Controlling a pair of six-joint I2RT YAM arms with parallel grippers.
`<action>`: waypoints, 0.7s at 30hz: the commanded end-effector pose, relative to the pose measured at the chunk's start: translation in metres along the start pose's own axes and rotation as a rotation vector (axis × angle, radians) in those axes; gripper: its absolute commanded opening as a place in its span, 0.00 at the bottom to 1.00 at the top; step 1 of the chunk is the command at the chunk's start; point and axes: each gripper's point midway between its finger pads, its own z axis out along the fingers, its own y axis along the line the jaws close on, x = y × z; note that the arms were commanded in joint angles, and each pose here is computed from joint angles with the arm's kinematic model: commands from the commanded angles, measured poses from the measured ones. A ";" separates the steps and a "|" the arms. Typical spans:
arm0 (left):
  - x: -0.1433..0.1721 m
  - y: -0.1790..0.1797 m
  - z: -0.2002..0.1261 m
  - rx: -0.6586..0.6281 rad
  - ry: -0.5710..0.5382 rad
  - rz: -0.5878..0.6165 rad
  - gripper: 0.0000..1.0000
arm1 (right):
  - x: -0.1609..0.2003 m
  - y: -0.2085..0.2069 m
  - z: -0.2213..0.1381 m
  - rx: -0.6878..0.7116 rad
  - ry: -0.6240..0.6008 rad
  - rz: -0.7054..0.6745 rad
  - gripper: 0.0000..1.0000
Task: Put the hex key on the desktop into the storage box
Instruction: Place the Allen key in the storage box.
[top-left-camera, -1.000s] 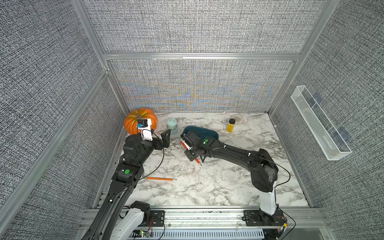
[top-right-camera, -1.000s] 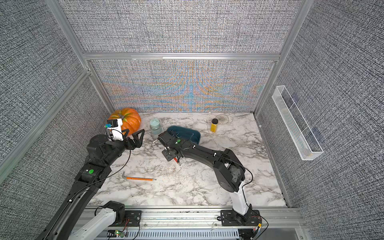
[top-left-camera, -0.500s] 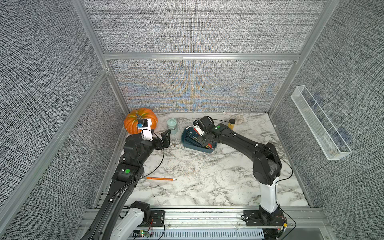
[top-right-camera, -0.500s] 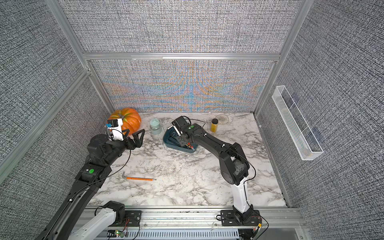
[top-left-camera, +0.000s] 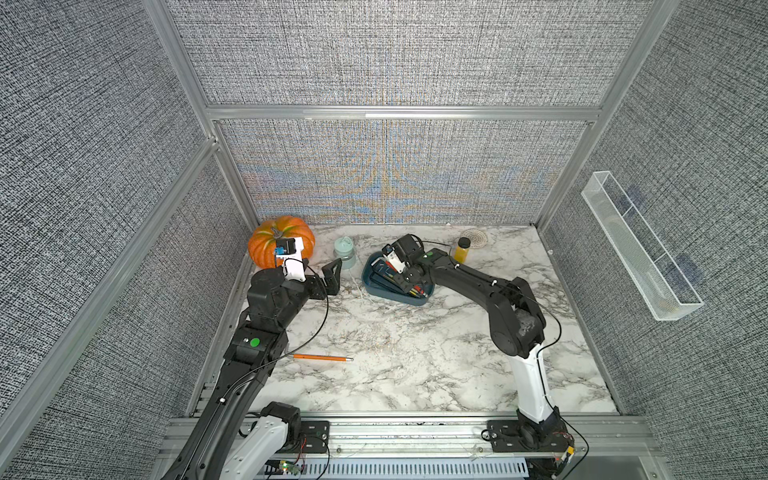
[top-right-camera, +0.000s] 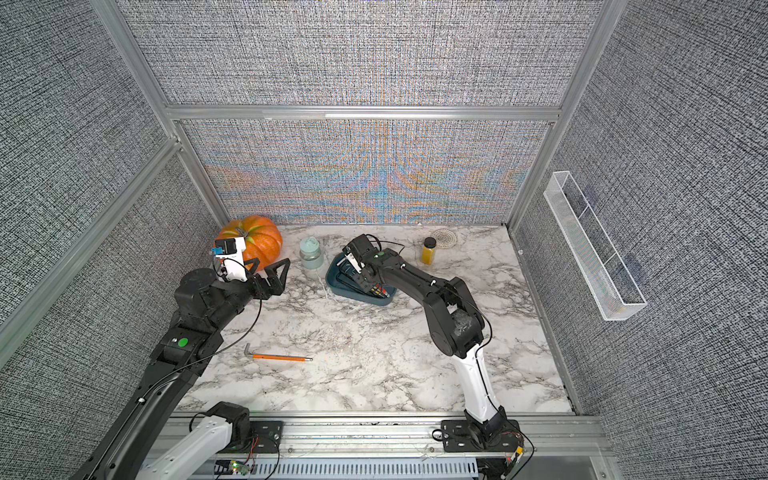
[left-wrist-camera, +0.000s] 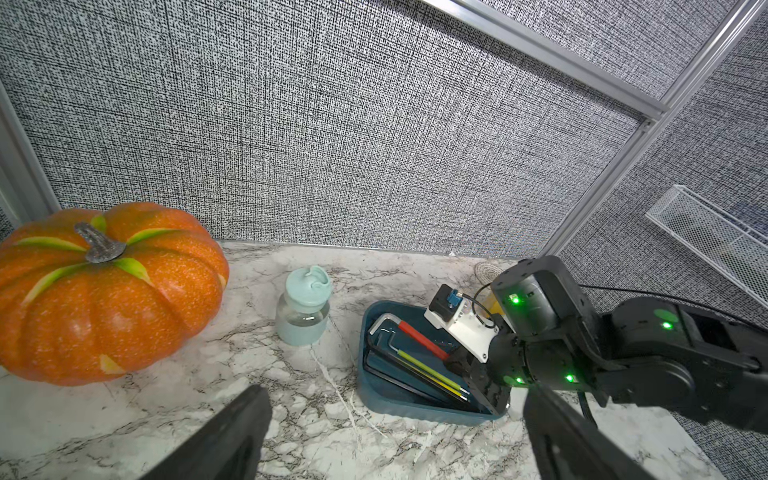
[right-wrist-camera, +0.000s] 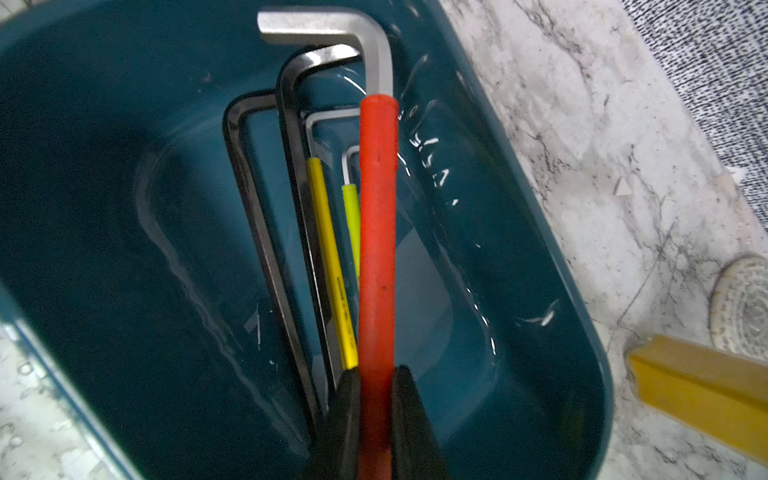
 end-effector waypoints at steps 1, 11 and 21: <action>-0.003 -0.002 -0.001 0.008 -0.009 0.004 1.00 | -0.009 0.000 0.006 -0.004 -0.025 -0.008 0.00; -0.001 0.000 -0.002 -0.001 -0.003 0.013 1.00 | -0.001 0.003 0.025 -0.017 0.004 -0.001 0.00; -0.001 0.000 -0.001 -0.001 -0.001 0.015 1.00 | -0.006 0.001 0.018 -0.030 -0.044 0.034 0.56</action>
